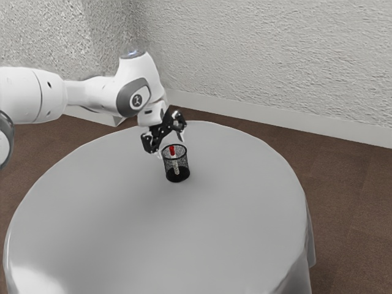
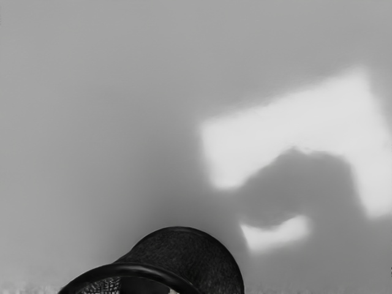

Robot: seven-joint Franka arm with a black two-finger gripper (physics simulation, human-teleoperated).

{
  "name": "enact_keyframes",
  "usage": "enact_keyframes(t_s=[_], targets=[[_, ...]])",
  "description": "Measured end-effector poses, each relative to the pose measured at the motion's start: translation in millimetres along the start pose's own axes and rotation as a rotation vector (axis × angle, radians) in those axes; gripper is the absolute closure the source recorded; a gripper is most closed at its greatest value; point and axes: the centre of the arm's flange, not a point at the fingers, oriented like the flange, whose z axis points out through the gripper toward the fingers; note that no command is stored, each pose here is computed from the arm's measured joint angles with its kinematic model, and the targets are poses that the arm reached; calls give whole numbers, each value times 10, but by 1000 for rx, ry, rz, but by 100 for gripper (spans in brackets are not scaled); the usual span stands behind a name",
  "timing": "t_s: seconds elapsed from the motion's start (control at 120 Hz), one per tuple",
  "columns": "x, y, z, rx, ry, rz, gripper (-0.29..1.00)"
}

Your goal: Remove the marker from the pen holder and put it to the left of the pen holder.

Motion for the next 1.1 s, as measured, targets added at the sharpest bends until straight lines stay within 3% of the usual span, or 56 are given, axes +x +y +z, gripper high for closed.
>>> enact_keyframes(t_s=[0.3, 0.558, 1.1], targets=[[-2, -10, 188, -14, 2, -153, 4], [-6, -65, 111, 6, -3, -233, 15], [46, -155, 111, 16, -43, -233, 39]])
